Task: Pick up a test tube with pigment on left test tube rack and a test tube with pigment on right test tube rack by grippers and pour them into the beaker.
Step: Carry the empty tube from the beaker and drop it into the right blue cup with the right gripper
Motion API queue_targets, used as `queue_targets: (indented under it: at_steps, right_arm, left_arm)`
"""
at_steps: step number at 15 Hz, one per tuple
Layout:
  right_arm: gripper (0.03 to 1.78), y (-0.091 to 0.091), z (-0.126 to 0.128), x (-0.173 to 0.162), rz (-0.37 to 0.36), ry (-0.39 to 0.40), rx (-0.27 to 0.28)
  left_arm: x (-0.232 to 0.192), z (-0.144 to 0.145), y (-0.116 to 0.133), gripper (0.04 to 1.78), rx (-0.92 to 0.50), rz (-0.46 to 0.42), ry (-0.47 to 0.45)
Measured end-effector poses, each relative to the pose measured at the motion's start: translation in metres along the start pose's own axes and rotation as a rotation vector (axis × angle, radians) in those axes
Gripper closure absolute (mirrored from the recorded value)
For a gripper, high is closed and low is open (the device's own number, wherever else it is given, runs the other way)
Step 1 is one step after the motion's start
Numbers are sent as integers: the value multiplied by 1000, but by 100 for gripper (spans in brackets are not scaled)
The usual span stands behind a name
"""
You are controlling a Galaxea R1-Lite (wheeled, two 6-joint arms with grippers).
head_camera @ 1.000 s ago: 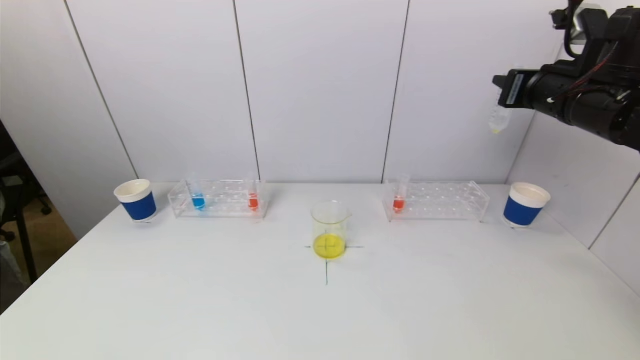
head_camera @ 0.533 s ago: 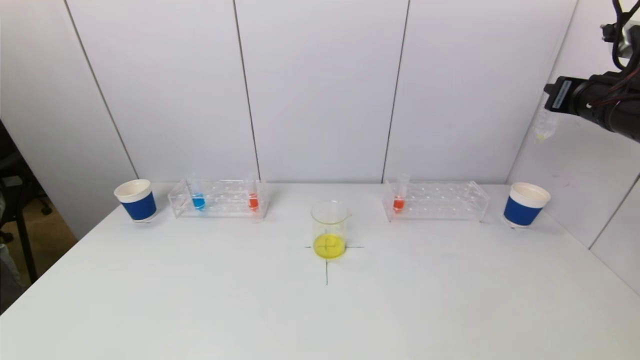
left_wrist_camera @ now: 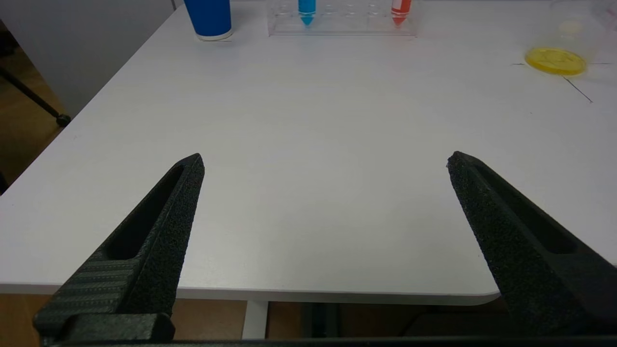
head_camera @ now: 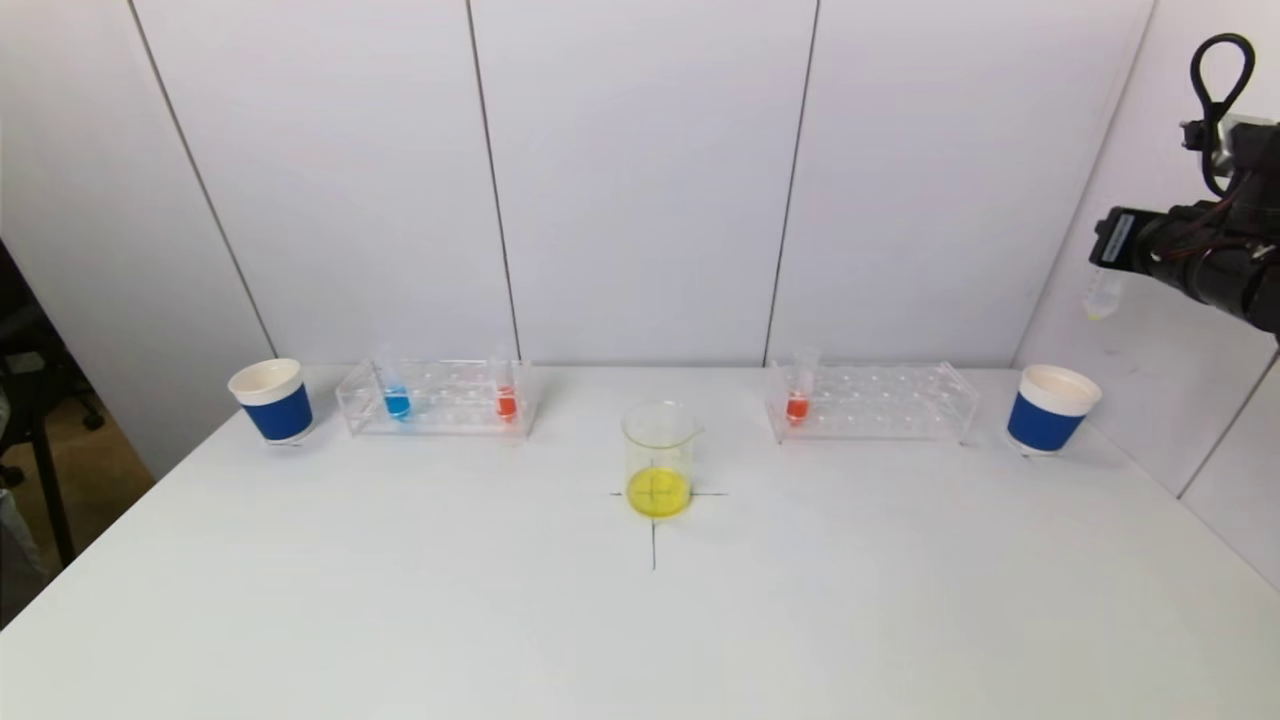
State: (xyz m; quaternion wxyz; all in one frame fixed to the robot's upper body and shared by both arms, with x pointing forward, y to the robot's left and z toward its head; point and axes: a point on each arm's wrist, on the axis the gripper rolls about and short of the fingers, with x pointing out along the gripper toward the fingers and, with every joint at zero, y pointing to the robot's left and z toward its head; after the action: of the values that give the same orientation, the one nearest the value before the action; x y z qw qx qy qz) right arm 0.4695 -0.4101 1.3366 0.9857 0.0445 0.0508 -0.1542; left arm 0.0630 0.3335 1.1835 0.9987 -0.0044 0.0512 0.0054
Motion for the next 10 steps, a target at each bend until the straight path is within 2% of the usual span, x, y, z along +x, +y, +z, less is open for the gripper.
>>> queue_targets:
  at_steps: [2,6,10]
  right_arm:
    - [133,-8,-10,14,-19,-19,2]
    - [133,-19,-39,36,-48,33,-2]
    - [133,-23,-60,54,-47,14,0]
  left_arm:
    - [0,0,0,6,0,0,0]
    - [0,0,0,6,0,0,0]
    - [0,0,0,6,0,-1,0]
